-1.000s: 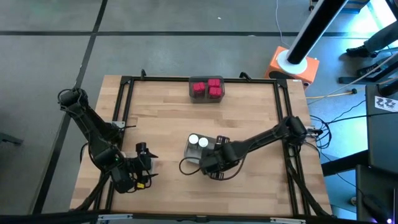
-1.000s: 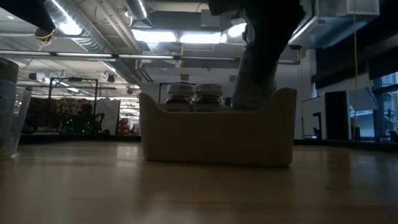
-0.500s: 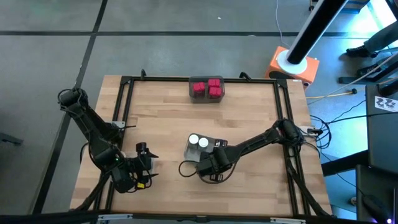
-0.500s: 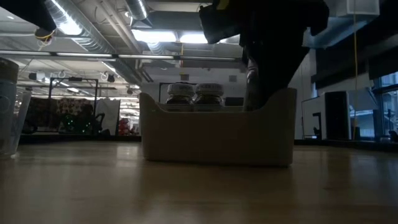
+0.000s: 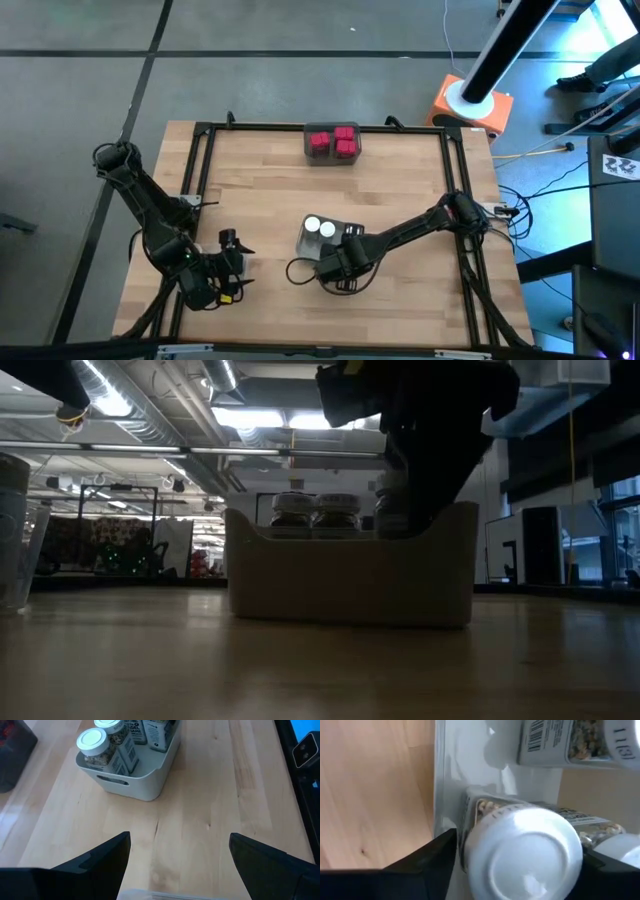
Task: Sort spices by type
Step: Put the white seasoning bottle into the gray bin, then return to Home Position
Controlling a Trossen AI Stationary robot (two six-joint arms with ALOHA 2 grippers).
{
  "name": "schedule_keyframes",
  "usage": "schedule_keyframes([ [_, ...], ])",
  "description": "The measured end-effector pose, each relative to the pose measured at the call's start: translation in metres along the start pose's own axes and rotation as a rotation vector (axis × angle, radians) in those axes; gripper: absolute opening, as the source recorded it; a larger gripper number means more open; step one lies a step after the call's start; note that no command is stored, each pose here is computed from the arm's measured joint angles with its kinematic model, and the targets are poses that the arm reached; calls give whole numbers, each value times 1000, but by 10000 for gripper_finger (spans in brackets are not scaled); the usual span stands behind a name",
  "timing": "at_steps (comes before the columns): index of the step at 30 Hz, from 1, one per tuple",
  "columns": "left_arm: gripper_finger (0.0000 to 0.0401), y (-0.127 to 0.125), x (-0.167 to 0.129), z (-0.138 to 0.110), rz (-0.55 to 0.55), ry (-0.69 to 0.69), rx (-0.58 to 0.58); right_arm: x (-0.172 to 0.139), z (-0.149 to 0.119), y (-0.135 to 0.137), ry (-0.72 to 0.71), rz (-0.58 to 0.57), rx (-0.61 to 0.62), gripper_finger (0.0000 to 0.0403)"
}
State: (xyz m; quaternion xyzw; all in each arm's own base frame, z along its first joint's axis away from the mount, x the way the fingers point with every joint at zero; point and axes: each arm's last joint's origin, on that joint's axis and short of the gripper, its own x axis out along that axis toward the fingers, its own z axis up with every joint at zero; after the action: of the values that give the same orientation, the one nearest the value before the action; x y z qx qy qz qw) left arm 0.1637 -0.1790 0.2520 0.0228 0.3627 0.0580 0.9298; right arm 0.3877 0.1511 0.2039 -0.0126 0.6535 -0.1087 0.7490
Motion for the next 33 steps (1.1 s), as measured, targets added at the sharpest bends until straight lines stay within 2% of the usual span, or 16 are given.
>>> schedule_keyframes([
  [5, 322, 0, 0, 0, 0, 0, 3, -1, 0, 0, 11, 21, -8, 307],
  [7, 322, 0, 0, 0, 0, 0, 3, -8, 1, 0, 23, 64, -23, 318],
  [11, 319, 0, 0, 0, 0, 0, 3, -38, 3, 4, -14, 155, -34, 329],
  [17, 285, 5, 5, 4, 23, 2, 16, -83, -6, 4, -124, 153, -83, 327],
  [21, 240, 14, 9, 11, 54, 2, 50, -104, -13, -5, -197, 125, -94, 319],
  [26, 162, 30, 12, 20, 93, -1, 101, -118, -24, -24, -258, 54, -103, 306],
  [33, 47, 54, 26, 28, 184, 50, 183, -99, -46, -68, -311, 13, -39, 272],
])
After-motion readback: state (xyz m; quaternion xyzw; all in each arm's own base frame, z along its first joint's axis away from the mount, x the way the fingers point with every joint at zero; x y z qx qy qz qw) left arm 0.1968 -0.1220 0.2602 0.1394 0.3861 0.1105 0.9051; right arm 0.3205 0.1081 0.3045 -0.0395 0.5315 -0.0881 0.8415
